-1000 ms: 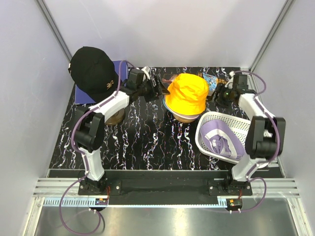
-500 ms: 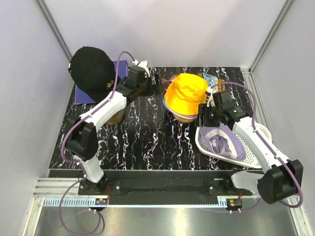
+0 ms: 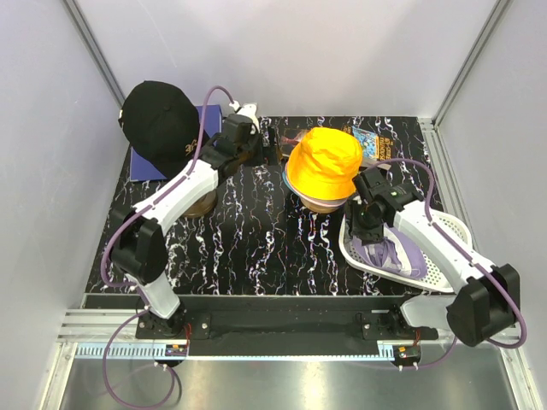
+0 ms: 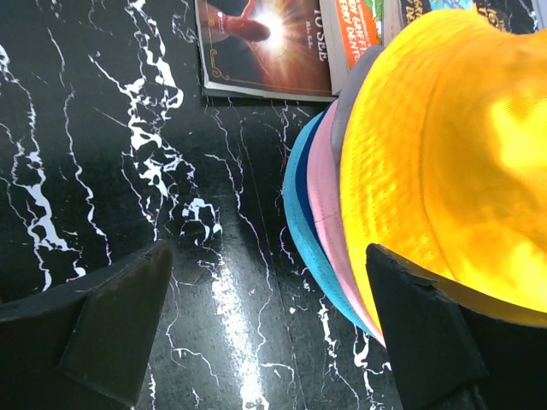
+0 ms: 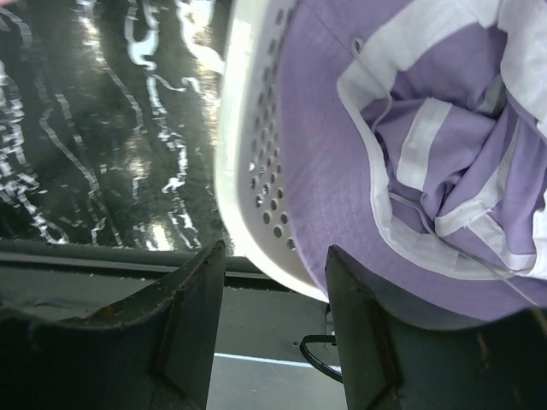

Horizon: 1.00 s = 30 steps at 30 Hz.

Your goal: Stack the hats

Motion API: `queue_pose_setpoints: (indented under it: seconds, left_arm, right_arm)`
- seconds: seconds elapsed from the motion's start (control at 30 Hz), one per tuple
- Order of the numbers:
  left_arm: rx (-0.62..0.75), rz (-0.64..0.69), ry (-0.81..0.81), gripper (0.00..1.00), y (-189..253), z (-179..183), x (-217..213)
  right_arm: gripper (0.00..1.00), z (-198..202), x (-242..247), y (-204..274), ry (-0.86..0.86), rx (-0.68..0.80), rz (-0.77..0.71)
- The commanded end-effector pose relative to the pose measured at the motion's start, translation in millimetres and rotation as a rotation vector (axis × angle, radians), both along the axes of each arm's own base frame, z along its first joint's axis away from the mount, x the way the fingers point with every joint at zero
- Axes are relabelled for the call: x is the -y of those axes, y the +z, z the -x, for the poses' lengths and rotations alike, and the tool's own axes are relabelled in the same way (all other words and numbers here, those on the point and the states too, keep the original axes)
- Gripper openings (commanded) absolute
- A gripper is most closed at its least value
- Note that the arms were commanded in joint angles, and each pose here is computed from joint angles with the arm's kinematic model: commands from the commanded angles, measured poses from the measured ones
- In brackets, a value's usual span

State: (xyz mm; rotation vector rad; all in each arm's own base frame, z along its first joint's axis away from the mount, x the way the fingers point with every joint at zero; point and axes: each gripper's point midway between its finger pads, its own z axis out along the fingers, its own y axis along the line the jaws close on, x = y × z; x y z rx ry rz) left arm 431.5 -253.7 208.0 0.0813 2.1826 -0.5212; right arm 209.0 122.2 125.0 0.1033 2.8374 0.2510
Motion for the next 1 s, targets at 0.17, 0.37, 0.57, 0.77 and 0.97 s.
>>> queue_pose_setpoints:
  seconds: [0.17,0.37,0.57,0.77,0.97]
  left_arm:
    - [0.097,0.051,0.131,0.99,50.1,-2.4,-19.8]
    - [0.101,0.088,0.134,0.99,57.9,-1.8,-18.6]
    - [0.099,0.115,0.166,0.99,63.6,-1.7,-27.7]
    - [0.08,0.124,0.163,0.99,58.2,2.2,-30.9]
    - [0.103,0.102,0.119,0.99,65.3,4.3,-29.9]
  right_arm:
    - [0.59,-13.9,22.5,-20.2,-0.14,-0.008,0.175]
    - [0.58,-15.7,24.3,-39.3,-0.116,-0.047,0.214]
    - [0.5,-14.6,19.3,-53.5,-0.088,-0.071,0.198]
    - [0.15,-7.9,28.5,-60.1,-0.109,-0.088,0.239]
    - [0.0,-8.4,48.6,13.2,-0.216,0.06,0.261]
